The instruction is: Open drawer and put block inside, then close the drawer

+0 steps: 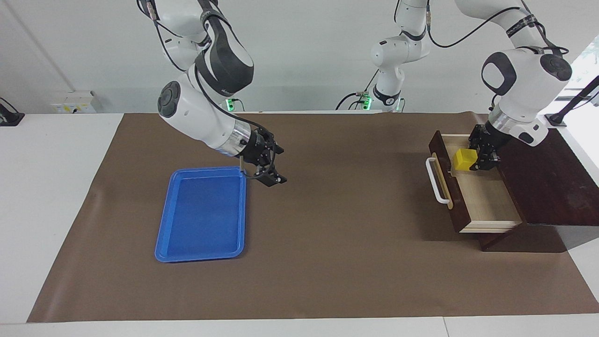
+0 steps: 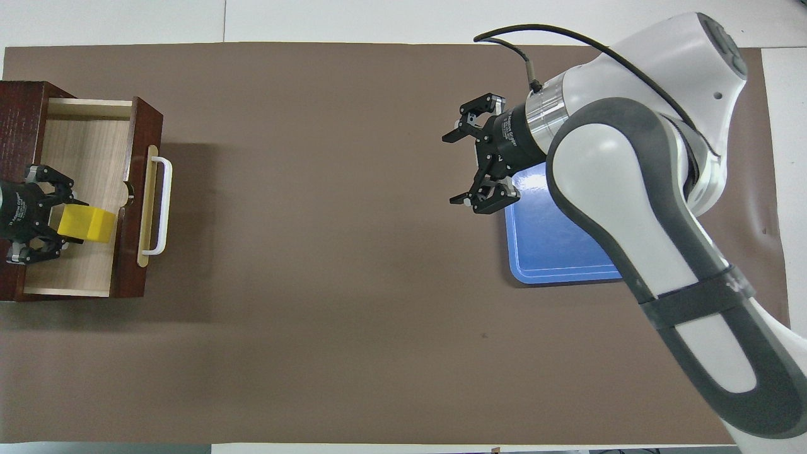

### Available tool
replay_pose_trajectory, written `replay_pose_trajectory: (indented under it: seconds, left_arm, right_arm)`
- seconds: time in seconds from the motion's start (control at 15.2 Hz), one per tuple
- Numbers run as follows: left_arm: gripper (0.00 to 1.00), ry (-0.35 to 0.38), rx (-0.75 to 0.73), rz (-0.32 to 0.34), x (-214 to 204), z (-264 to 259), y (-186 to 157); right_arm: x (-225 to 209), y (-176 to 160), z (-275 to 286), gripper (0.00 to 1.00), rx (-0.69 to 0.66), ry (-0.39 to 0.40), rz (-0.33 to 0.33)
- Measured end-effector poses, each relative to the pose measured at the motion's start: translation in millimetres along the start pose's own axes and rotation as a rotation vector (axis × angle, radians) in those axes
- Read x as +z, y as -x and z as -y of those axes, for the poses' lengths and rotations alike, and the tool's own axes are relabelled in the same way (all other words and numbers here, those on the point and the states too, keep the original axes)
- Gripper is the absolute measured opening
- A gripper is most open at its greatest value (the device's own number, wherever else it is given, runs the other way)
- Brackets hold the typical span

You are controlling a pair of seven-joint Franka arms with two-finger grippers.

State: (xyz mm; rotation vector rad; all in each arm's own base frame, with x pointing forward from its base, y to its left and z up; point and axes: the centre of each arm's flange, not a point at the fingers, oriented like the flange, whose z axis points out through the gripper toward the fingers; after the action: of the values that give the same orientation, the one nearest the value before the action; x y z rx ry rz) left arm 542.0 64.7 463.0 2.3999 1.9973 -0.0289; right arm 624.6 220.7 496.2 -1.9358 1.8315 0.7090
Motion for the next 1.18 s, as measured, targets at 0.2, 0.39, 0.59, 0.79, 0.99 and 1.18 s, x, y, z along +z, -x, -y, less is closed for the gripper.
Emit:
replay_pose_trajectory:
  seconds: [0.2,0.39,0.59,0.79,0.99,1.18]
  left_arm:
    - [0.56,-0.008,0.002,0.002,12.7,6.5,-1.0]
    - [0.68,0.004,-0.005,-0.003,15.8,8.5,-4.8]
    - [1.00,0.051,-0.032,-0.015,-12.5,-3.7,-0.6]
    - [1.00,0.074,-0.026,-0.019,-48.0,-34.2,64.6]
    - [1.00,0.030,0.051,-0.075,-25.7,-46.0,157.6]
    - [1.00,-0.002,0.055,-0.106,17.5,-43.8,162.9]
  right_arm:
    - [-24.6,-22.7,1.4,1.00,-0.102,0.031,-0.038]
    - [-55.3,-51.0,-2.2,1.00,-0.268,0.098,-0.121]
    - [-84.4,-76.1,-9.1,1.00,-0.456,0.162,-0.184]
    - [-119.6,-100.5,-23.8,1.00,-0.704,0.248,-0.270]
    - [-157.2,-120.2,-40.4,1.00,-0.952,0.329,-0.336]
    - [-189.2,-133.7,-56.3,1.00,-1.167,0.410,-0.400]
